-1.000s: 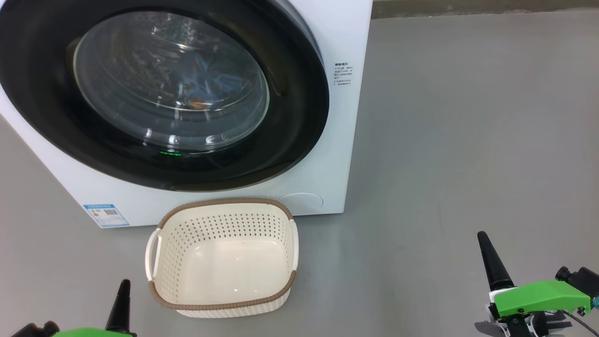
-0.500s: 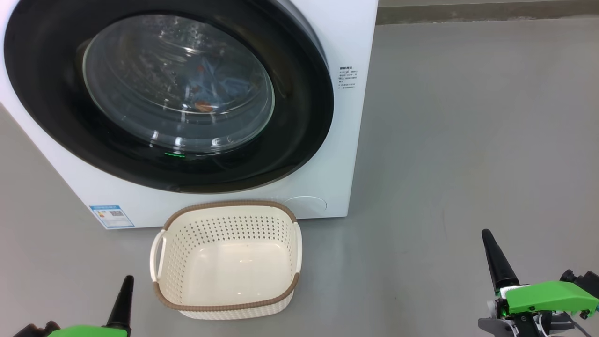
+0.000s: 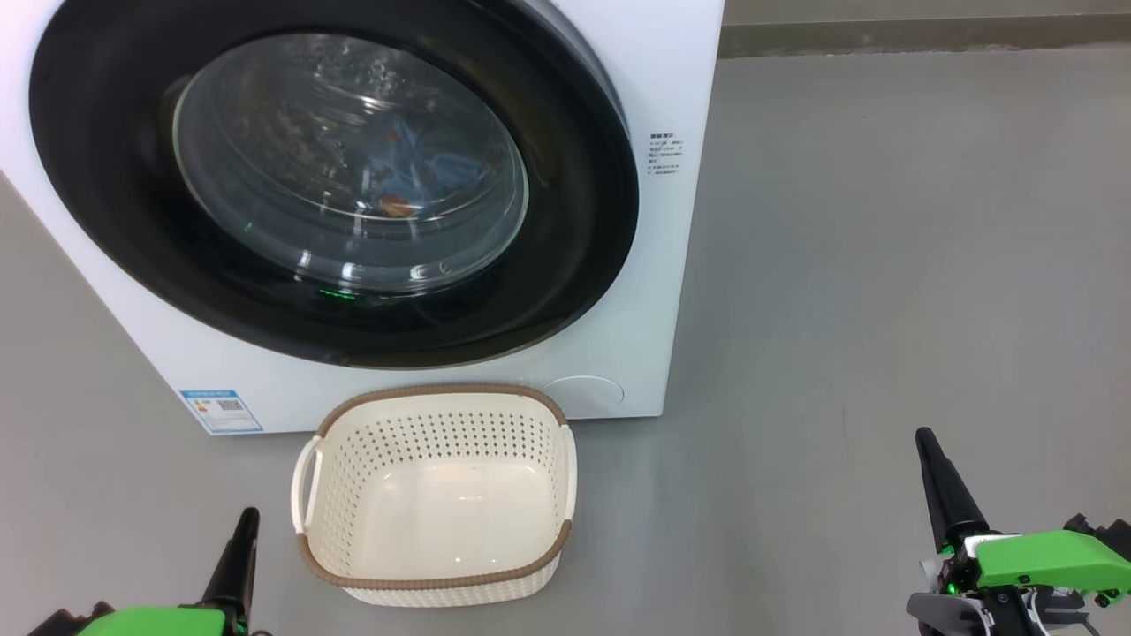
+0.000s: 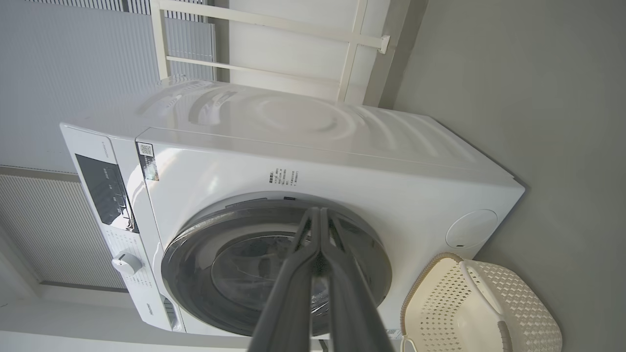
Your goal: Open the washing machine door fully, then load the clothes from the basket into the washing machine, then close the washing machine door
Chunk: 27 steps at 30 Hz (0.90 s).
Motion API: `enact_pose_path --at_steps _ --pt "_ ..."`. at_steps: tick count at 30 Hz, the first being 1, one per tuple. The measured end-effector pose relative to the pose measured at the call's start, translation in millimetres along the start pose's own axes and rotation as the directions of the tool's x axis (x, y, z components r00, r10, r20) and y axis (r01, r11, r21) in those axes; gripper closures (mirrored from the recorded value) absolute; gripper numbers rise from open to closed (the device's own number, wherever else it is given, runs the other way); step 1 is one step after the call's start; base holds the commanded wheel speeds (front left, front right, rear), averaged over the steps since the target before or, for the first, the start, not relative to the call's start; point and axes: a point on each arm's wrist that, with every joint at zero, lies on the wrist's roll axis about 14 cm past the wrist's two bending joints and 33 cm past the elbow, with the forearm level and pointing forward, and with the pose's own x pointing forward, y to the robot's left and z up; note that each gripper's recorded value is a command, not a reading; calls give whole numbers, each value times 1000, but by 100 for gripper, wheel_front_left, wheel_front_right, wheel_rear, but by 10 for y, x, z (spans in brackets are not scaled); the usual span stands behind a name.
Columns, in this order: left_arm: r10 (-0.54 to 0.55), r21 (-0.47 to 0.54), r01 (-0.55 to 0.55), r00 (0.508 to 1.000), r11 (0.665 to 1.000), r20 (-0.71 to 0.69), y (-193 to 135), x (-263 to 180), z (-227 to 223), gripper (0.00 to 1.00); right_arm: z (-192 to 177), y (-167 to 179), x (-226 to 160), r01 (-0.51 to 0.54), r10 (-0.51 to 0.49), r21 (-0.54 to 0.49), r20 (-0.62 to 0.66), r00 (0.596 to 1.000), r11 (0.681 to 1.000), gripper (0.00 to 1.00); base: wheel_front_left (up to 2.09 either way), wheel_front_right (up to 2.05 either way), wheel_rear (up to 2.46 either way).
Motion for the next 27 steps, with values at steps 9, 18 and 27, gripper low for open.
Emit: enact_pose_path --at_steps 9,18,27 --pt "-26 -93 26 1000 995 -3 -74 -2 9 100 -2 69 6 -24 24 86 -7 1000 996 100 0 0 0" --pt "-38 -146 38 999 989 1 -101 -10 20 100 -13 54 -25 -21 23 132 -14 1000 991 100 0 0 0" --pt "-38 -146 38 999 989 1 -101 -11 21 100 -12 54 -25 -21 23 132 -14 1000 991 100 0 0 0"
